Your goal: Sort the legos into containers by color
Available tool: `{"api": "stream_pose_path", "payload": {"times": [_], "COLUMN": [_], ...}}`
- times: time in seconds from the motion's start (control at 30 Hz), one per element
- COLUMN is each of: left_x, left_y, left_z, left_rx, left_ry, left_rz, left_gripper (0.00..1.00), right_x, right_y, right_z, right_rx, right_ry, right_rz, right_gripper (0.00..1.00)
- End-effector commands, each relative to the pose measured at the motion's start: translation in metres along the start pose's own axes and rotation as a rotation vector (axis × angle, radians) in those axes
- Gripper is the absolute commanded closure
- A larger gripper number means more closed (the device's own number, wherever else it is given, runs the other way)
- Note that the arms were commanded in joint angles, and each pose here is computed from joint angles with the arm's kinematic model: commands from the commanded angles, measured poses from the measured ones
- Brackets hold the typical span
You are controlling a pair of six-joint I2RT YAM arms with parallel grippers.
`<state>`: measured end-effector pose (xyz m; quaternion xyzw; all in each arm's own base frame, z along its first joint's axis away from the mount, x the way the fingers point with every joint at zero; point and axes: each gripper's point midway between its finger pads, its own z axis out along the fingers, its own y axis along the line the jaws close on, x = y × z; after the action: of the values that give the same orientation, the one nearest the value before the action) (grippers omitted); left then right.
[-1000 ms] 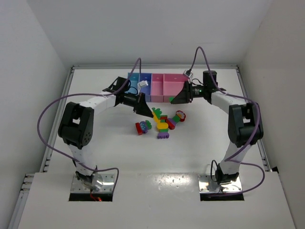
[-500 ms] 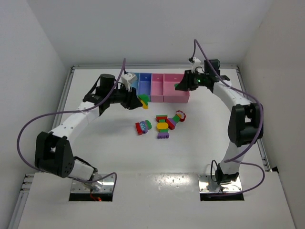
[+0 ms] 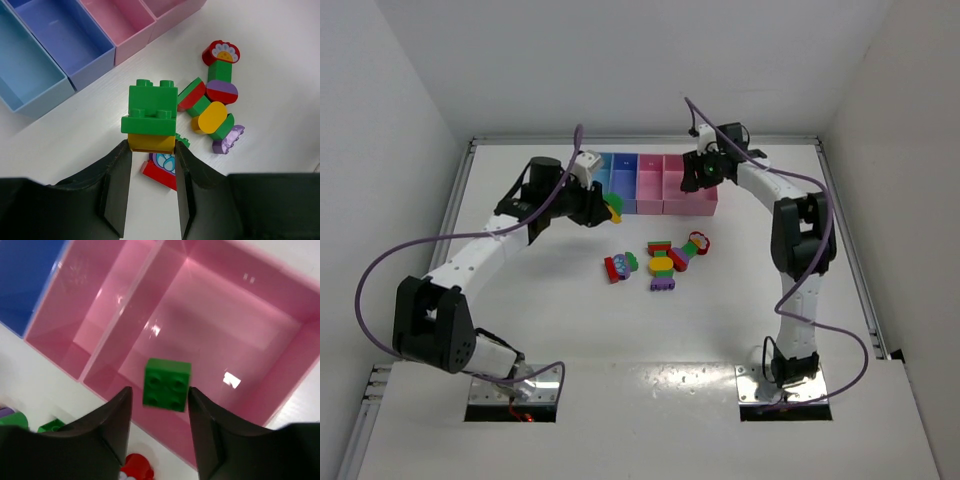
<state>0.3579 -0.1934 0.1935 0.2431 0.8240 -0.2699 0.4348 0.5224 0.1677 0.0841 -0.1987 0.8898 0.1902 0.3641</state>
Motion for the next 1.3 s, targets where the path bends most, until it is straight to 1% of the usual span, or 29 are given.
{"api": "stream_pose_path", "payload": {"times": [0.0, 0.03, 0.07, 0.13, 0.17, 0.23, 0.27, 0.3, 0.33, 0.37, 0.4, 0.43, 0.47, 0.53, 0.57, 0.63, 0.67, 0.9, 1.03, 1.07, 1.27], "left_x": [-0.026, -0.029, -0.029, -0.026, -0.026, -0.025, -0.026, -0.022, -0.027, -0.028, -0.029, -0.03, -0.031, -0.035, -0.035, -0.041, -0.038, -0.038, -0.038, -0.037, -0.042], "left_y": [-0.002, -0.004, -0.007, -0.015, -0.019, -0.027, -0.028, -0.038, -0.044, -0.048, -0.053, -0.063, -0.067, -0.076, -0.079, -0.083, -0.085, -0.098, -0.096, -0.1, -0.098], "left_z": [0.001, 0.001, 0.001, 0.003, 0.002, 0.003, 0.001, 0.002, -0.001, 0.002, 0.001, -0.001, -0.002, -0.002, -0.004, -0.007, -0.006, -0.005, -0.004, -0.003, -0.001], "left_rx": [0.029, 0.041, 0.055, 0.108, 0.13, 0.188, 0.208, 0.275, 0.31, 0.351, 0.39, 0.461, 0.493, 0.565, 0.583, 0.618, 0.644, 0.682, 0.673, 0.681, 0.672], "left_ry": [-0.059, -0.068, -0.068, -0.059, -0.059, -0.06, -0.062, -0.053, -0.063, -0.059, -0.059, -0.056, -0.053, -0.05, -0.045, -0.052, -0.04, -0.025, -0.025, -0.022, -0.029], "left_rz": [0.019, 0.025, 0.025, 0.022, 0.023, 0.025, 0.022, 0.026, 0.035, 0.04, 0.041, 0.041, 0.03, 0.022, 0.009, 0.011, -0.006, -0.006, -0.006, -0.003, 0.003], "left_gripper": [0.96, 0.96, 0.96, 0.96, 0.96, 0.96, 0.96, 0.96, 0.96, 0.96, 0.96, 0.96, 0.96, 0.96, 0.96, 0.96, 0.96, 0.96, 0.96, 0.96, 0.96], "right_x": [-0.005, -0.014, -0.019, -0.027, -0.041, -0.05, -0.051, -0.057, -0.054, -0.046, -0.043, -0.035, -0.03, -0.015, -0.018, -0.013, -0.015, -0.021, -0.023, -0.023, -0.018], "right_y": [0.006, 0.008, 0.016, 0.028, 0.041, 0.059, 0.094, 0.107, 0.121, 0.145, 0.157, 0.173, 0.18, 0.196, 0.198, 0.204, 0.209, 0.221, 0.221, 0.221, 0.224], "right_z": [-0.006, -0.013, -0.018, -0.028, -0.044, -0.064, -0.082, -0.102, -0.113, -0.128, -0.136, -0.146, -0.149, -0.151, -0.155, -0.156, -0.157, -0.153, -0.15, -0.15, -0.147], "right_rx": [-0.029, -0.027, -0.064, -0.114, -0.19, -0.303, -0.506, -0.602, -0.698, -0.86, -0.922, -1.004, -1.035, -1.097, -1.105, -1.128, -1.137, -1.162, -1.172, -1.172, -1.197], "right_ry": [-0.011, -0.032, -0.047, -0.067, -0.108, -0.146, -0.164, -0.19, -0.191, -0.184, -0.182, -0.172, -0.168, -0.133, -0.15, -0.136, -0.137, -0.128, -0.12, -0.12, -0.101], "right_rz": [-0.031, -0.04, -0.045, -0.053, -0.064, -0.064, -0.079, -0.081, -0.073, -0.045, -0.041, -0.036, -0.04, -0.038, -0.065, -0.065, -0.079, -0.101, -0.092, -0.092, -0.084], "right_gripper": [0.45, 0.37, 0.3, 0.29, 0.25, 0.25, 0.25, 0.25, 0.25, 0.25, 0.25, 0.25, 0.25, 0.27, 0.27, 0.27, 0.27, 0.28, 0.45, 0.46, 0.46]}}
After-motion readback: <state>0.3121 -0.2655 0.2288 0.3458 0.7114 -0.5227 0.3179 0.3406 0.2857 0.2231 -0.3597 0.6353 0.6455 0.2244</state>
